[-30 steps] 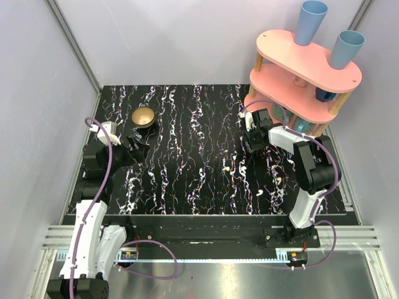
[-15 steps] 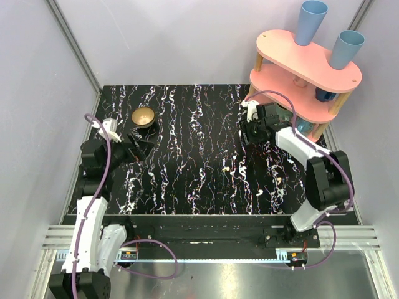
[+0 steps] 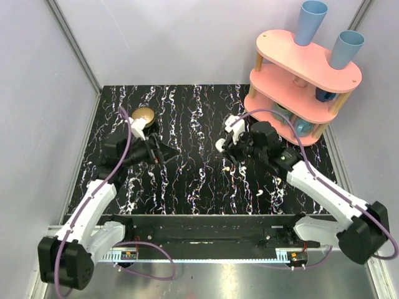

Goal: Insert the wireless bluetooth earbuds into the charging case
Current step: Pass from the right arm to the left

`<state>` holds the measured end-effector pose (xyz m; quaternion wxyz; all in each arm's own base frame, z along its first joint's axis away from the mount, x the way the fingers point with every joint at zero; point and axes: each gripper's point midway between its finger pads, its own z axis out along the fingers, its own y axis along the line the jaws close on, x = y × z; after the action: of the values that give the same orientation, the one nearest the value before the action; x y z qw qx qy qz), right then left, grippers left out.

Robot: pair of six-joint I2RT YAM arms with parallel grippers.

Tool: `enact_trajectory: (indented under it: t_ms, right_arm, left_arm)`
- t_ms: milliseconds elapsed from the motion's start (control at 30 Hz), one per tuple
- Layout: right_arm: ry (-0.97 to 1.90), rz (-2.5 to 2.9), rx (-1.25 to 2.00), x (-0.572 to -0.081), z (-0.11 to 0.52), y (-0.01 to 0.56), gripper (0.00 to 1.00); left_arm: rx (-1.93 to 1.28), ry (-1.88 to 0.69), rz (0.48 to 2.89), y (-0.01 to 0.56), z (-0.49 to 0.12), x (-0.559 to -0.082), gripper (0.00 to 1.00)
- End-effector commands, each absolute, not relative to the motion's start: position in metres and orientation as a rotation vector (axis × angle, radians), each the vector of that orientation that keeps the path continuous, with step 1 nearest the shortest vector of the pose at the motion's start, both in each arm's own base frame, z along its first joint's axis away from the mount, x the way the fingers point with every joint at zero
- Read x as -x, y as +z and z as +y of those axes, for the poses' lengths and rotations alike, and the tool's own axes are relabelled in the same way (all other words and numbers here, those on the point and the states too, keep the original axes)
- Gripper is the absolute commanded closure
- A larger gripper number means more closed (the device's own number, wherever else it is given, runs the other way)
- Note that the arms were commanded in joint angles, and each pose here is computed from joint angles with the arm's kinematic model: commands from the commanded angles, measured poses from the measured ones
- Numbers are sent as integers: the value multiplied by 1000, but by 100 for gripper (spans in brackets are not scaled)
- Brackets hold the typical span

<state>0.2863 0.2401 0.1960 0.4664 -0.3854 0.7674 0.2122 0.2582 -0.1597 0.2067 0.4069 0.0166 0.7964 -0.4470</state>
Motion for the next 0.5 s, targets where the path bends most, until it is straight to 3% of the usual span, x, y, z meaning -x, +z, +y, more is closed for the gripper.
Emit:
enact_trajectory:
  t_ms: [0,167,467]
  right_arm:
    - [527,1651,1082,-258,256,233,91]
    - [506,1554,1178,-231,260,242,95]
    - [427,1539,1217,-226,255,243,98]
  left_arm:
    - [-210,-1225,1900,259,-209,-253,1]
    - [-266,-1290,1909,273,-243,-246,1]
    - [-359,-1384,1878,292,-283,-231,1]
